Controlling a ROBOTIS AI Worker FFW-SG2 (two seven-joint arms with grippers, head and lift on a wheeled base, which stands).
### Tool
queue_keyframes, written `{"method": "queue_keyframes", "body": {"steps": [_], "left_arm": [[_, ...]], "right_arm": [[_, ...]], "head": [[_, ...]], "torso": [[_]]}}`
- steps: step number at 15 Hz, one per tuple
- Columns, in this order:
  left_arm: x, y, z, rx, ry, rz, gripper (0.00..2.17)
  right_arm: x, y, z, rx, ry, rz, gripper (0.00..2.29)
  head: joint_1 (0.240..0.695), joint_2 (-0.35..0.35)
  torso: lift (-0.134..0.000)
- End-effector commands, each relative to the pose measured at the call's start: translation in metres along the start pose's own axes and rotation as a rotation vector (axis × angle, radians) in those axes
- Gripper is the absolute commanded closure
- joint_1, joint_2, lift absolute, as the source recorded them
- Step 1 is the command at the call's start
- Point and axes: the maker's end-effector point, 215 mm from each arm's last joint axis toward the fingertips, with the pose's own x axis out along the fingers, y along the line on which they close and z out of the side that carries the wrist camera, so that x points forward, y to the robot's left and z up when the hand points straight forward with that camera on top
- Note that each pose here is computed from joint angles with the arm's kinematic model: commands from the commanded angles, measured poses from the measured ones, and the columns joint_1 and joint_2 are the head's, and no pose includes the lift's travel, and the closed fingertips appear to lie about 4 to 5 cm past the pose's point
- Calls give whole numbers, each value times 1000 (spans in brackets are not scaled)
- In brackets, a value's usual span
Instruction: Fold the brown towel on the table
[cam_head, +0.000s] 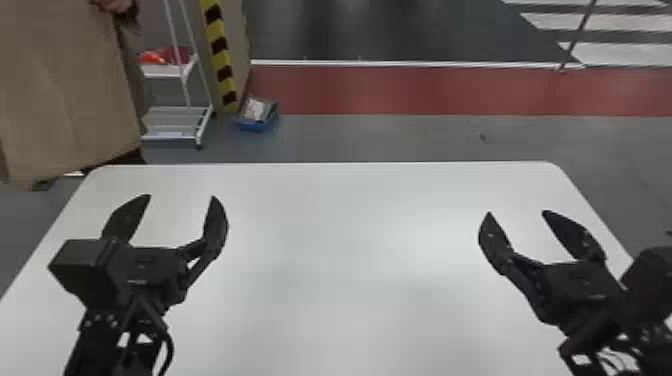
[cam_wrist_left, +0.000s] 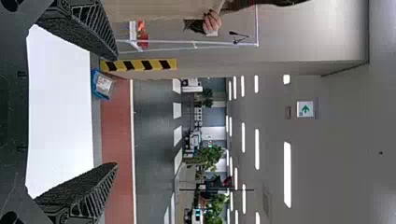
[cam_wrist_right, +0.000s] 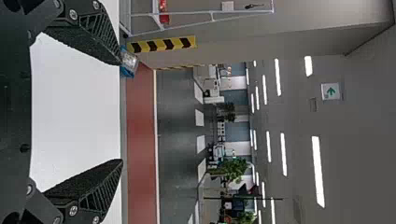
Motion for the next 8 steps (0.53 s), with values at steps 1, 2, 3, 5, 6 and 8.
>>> {"method": "queue_keyframes", "body": {"steps": [1, 2, 3, 5, 6, 8], "left_arm": [[4, 1, -3, 3, 5, 0, 80], [7, 0, -3, 4, 5, -3, 80], [10, 0, -2, 4, 2, -3, 80], [14, -5, -2, 0, 2, -9, 80], [16, -7, -2, 0, 2, -13, 80], [16, -10, -2, -2, 1, -17, 80]], "right_arm": [[8, -3, -7, 2, 9, -3, 154], [11, -4, -9, 3, 10, -5, 154], [13, -5, -8, 5, 5, -5, 154], [16, -7, -6, 3, 0, -8, 154], [16, -9, -5, 4, -2, -10, 154], [17, -12, -5, 1, -2, -14, 154]], "head": [[695, -8], [695, -7], [695, -7], [695, -10], [695, -12], [695, -18]], "torso": [[-111], [-111], [-111], [-111], [-111], [-111]]}}
